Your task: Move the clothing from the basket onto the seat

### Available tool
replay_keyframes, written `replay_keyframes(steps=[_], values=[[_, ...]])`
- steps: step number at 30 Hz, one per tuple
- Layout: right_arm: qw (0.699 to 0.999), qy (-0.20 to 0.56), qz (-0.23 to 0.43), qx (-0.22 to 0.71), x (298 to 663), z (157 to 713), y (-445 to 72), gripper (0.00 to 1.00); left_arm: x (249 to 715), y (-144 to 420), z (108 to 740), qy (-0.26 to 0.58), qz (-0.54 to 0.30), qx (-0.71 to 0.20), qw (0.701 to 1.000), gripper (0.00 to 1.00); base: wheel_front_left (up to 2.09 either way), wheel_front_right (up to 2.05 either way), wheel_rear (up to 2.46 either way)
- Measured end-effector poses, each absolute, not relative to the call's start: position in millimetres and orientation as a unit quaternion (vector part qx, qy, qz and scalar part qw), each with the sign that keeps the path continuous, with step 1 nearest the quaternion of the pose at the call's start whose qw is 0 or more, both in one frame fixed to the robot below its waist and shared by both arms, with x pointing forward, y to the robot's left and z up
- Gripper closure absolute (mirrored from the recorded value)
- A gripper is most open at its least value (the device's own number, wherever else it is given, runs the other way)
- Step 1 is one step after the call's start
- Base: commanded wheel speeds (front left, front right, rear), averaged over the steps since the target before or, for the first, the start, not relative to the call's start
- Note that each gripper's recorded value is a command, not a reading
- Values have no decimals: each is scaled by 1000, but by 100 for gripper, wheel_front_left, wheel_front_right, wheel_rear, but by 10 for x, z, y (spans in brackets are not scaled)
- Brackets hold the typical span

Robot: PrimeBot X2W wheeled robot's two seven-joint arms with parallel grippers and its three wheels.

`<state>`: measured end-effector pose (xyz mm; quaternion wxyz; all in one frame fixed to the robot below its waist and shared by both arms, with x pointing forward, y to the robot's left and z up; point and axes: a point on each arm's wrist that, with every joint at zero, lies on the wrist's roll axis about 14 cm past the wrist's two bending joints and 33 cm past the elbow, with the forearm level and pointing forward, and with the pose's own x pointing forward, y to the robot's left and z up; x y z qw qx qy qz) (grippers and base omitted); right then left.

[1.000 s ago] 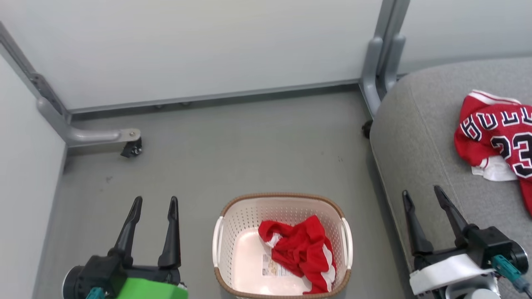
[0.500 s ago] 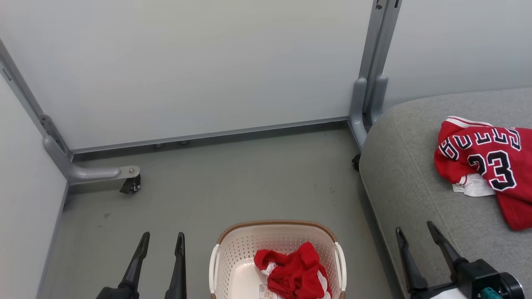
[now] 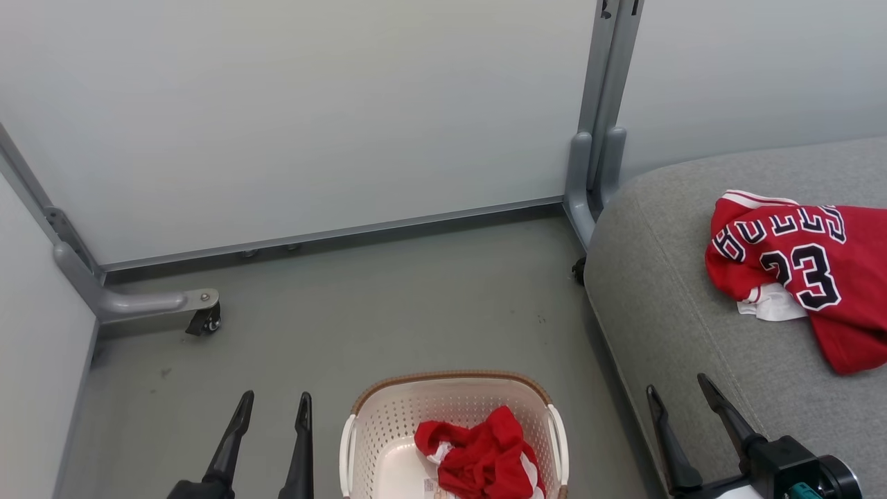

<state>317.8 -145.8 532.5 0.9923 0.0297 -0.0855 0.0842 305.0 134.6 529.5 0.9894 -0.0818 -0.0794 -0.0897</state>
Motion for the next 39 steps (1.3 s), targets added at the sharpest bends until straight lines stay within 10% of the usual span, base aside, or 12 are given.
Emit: replay_keyframes(steps=[39], values=[[995,-42,88,33,3350,5077,-1420,0,3231,1197,4983,-23,-105,-84,991,0,0,0,0]])
